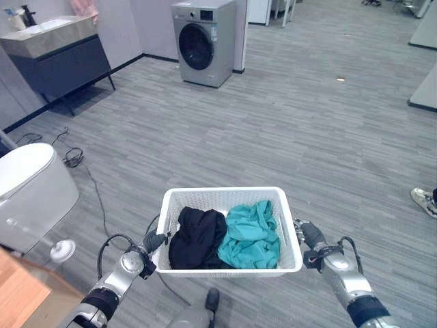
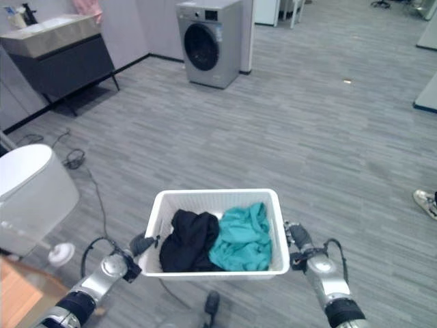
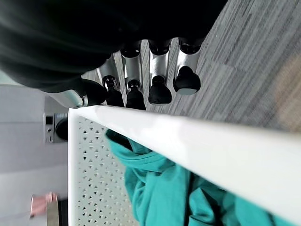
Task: Grab the laundry basket,head to the washer,open it,put in the laundry and shut it.
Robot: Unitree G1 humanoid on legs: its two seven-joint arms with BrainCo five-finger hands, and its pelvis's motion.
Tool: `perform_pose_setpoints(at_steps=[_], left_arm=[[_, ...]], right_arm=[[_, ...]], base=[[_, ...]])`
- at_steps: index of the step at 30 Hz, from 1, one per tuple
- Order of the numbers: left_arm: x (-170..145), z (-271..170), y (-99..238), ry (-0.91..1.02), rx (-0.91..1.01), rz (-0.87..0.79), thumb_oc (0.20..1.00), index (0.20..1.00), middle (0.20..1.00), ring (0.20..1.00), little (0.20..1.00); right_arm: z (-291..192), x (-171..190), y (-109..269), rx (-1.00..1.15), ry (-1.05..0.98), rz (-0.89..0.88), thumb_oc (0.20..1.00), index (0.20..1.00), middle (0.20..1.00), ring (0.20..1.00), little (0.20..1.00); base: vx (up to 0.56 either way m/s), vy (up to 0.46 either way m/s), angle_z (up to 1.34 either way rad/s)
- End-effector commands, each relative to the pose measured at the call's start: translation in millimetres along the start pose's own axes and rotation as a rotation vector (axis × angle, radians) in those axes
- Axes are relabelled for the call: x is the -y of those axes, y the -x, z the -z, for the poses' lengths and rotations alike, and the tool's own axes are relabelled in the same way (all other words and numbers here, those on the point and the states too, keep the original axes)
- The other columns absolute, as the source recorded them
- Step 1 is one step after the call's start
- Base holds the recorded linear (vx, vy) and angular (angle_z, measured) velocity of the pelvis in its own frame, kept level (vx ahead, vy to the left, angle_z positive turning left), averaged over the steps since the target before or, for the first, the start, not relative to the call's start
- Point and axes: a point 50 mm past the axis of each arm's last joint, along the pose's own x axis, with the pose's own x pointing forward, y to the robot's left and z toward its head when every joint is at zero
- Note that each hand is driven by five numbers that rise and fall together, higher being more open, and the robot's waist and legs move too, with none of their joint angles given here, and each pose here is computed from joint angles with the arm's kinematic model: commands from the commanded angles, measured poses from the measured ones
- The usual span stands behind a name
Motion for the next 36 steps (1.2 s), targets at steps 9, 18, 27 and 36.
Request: perform_pose_setpoints(at_steps=[9,18,27,36], left_arm=[[-24,-67,-6,0.069,0.298,-0.072,0.2,0.2,0.2,0.2,0.2],[-13,-78,-15,0.066,0.301,-0.061,0.2,0.2,0.2,0.2,0.2],[-18,-105,-18,0.078,0.378,-0.059,0.2,0.2,0.2,0.2,0.2],[-16,-95,-17,0.094,0.357,-0.055,0.2,0.2,0.2,0.2,0.2]], right_arm=[[-45,-17,-5,0.204,0.001,-0.132,0.2,0.2,0.2,0.2,0.2],[-54,-8,-2,0.234,0.022,-0.102,0.2,0.2,0.2,0.2,0.2],[-59,11,1,0.246,0.015,-0.019,0.2,0.2,0.2,0.2,0.2],[-52,6,-2,0.226,0.01,-0.024,0.2,0.2,0.2,0.2,0.2]], base=[[0.27,-0.002,0.26],[0.41,-0.207,0.65],[0.29,-0.082,0.35],[0.44,0.13,-0.34]])
